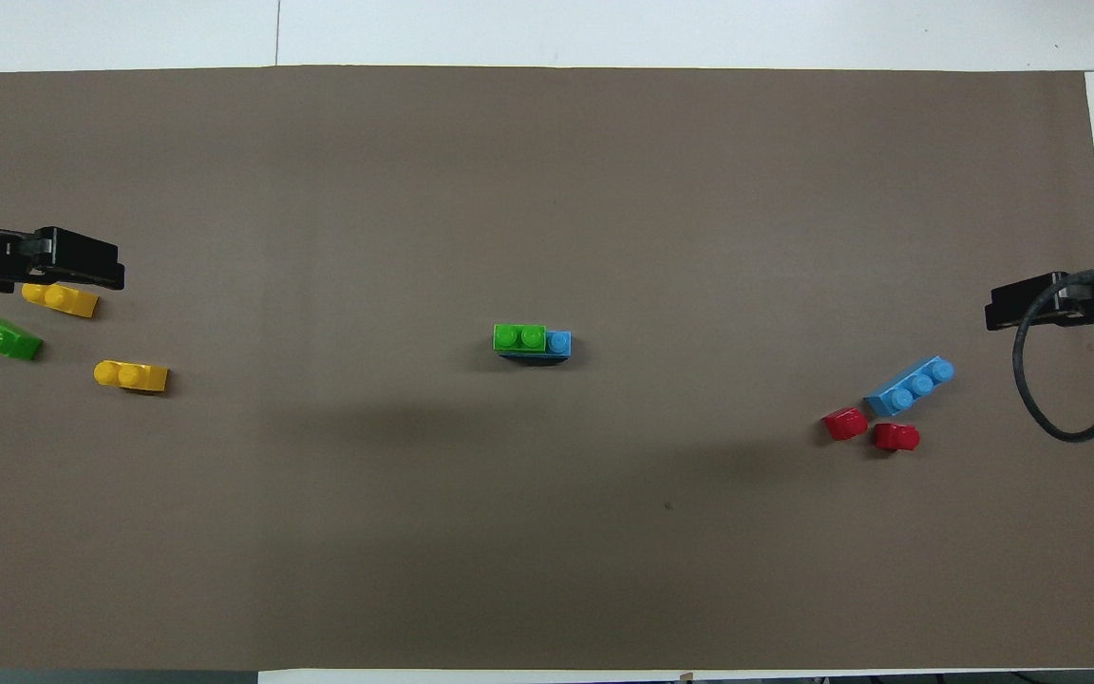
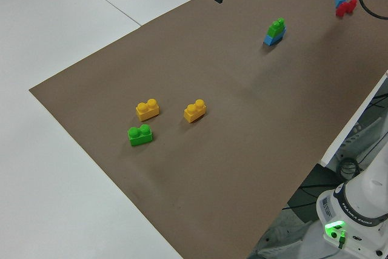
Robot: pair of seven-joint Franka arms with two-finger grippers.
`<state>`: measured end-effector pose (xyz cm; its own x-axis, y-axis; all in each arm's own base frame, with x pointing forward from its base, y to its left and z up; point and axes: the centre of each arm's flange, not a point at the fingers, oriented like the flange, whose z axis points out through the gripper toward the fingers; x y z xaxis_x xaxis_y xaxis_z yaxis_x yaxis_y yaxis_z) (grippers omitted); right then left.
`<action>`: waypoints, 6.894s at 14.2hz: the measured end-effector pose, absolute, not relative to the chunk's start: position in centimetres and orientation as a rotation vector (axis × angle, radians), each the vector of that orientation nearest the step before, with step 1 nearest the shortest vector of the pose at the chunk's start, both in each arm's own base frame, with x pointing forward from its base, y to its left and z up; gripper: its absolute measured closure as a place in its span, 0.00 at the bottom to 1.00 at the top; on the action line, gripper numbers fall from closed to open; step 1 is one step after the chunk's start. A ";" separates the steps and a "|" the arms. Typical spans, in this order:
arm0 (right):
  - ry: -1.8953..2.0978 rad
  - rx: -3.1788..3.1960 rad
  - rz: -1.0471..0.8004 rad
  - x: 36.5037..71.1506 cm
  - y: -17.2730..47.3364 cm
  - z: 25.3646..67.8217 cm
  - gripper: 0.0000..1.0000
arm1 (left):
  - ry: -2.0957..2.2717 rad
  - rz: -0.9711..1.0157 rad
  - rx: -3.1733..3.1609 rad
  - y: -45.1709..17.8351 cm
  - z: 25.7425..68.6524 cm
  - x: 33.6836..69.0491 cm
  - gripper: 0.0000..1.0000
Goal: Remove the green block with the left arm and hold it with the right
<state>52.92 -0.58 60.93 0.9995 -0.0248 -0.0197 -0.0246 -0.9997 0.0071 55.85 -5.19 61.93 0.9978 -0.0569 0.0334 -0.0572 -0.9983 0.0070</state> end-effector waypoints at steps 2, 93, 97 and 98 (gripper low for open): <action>-0.039 3.134 -0.031 52.9 -0.6 60.9 0.00 | -0.090 0.052 3.132 -5.2 61.9 55.8 0.00; -2.068 2.715 -0.371 63.0 11.8 38.5 0.66 | 1.857 0.032 2.399 -19.2 53.4 53.4 0.65; -2.020 2.752 -0.429 62.5 -3.9 37.1 0.66 | 1.695 0.003 2.532 -11.9 55.5 54.1 0.65; -2.028 2.745 -0.464 61.9 -6.0 36.3 0.66 | 1.637 0.007 2.571 -10.6 55.6 54.3 0.65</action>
